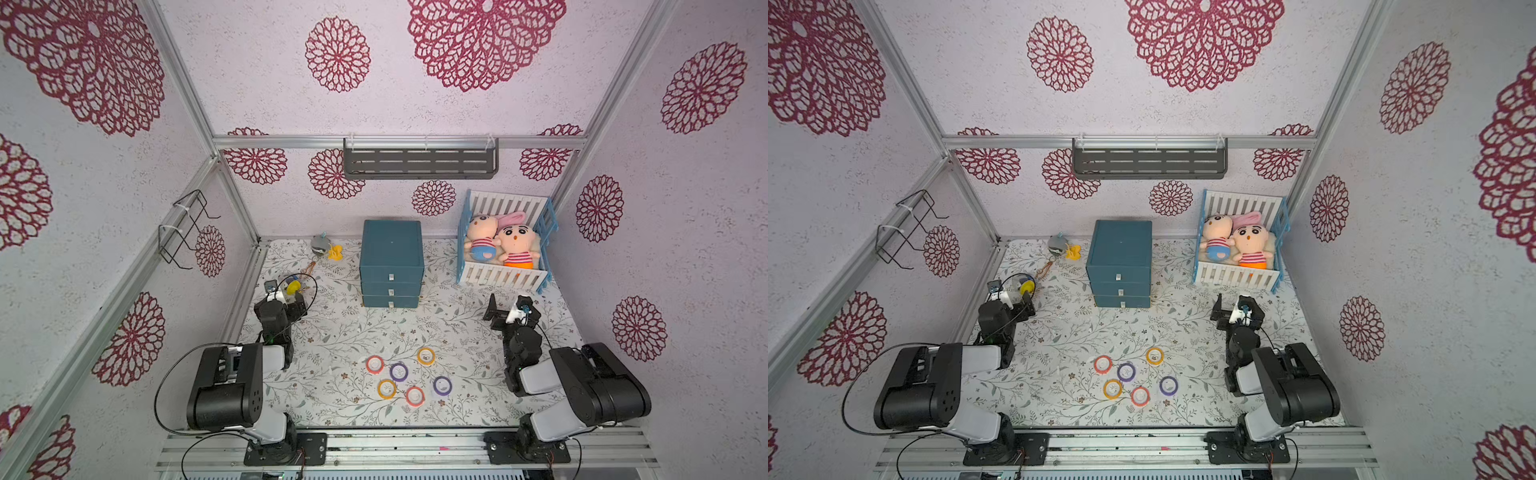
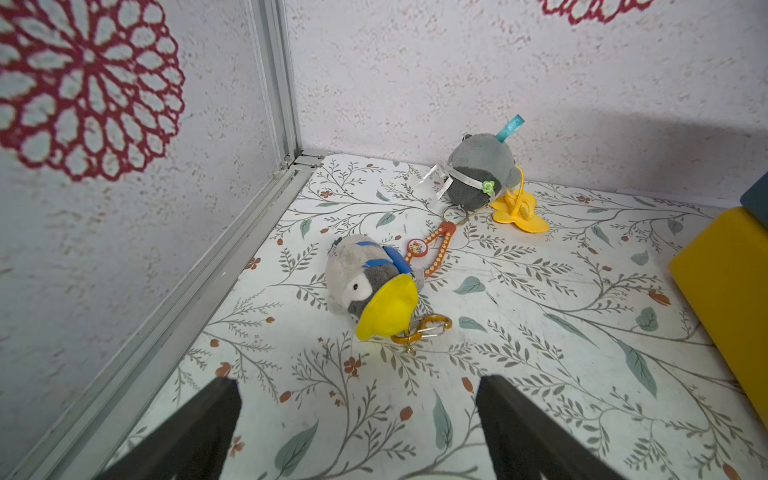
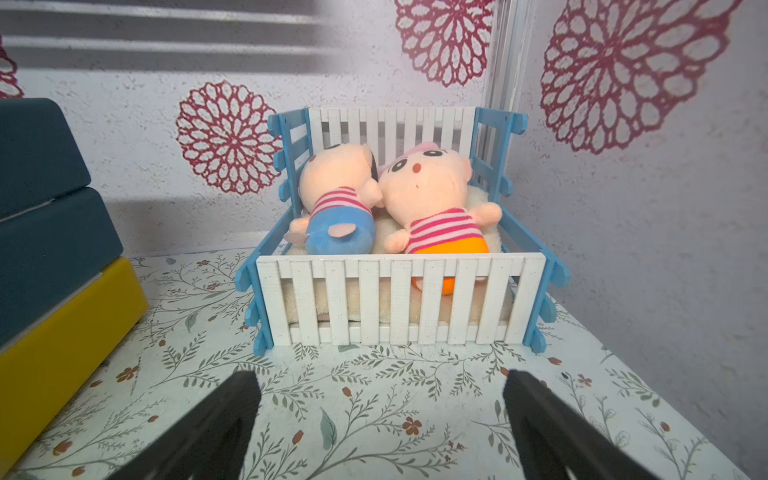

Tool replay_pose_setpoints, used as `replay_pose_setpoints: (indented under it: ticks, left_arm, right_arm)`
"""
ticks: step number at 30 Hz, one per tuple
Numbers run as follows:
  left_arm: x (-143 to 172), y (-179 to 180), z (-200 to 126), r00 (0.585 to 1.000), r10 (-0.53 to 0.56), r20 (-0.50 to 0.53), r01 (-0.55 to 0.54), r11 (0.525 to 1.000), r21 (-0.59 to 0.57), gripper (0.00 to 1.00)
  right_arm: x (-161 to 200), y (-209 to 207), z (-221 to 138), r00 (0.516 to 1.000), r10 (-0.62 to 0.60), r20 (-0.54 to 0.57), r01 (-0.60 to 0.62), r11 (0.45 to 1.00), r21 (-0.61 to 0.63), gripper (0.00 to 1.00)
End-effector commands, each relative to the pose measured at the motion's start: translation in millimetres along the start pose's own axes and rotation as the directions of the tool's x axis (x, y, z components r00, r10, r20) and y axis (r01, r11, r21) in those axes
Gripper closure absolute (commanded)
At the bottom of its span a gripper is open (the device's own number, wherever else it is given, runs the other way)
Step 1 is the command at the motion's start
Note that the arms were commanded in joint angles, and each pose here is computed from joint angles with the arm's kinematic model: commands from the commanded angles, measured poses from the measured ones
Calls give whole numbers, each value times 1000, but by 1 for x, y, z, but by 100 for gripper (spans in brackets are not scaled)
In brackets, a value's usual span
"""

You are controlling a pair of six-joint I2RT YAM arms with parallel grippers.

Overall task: Place the transparent tape into the drawer according to color
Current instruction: Open the drawer in the storage box.

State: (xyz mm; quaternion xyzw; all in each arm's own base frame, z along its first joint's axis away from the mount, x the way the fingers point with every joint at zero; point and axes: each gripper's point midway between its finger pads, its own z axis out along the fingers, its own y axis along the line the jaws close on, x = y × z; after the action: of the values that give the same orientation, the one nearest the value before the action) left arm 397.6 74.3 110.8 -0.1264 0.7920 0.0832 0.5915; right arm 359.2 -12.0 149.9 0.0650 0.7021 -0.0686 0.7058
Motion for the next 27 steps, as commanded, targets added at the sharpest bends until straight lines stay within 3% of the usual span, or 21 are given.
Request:
replay_pose_setpoints:
  ticks: [1,17,21,24,27]
  left_arm:
    - [-11,4,4,999,-15,34,16,1000,-12,3]
    - [-13,3,3,999,-14,47,15,1000,-8,3]
    - [-37,-1,-7,1000,12,-4,-12,999,-40,3]
    - [-59,-6,-12,999,28,16,-27,998,-60,3]
    - [-75,-23,-14,1000,-5,-23,4,1000,-3,3]
  right_arm:
    - [-13,-4,2,998,29,50,-30,999,19,1]
    - [-12,4,6,999,11,39,-10,1000,-21,1]
    - [-33,2,-10,995,9,97,-9,1000,1,1]
    - [-48,10,-18,992,-35,121,32,999,32,1]
    - [-68,15,-29,984,-56,167,43,996,81,1]
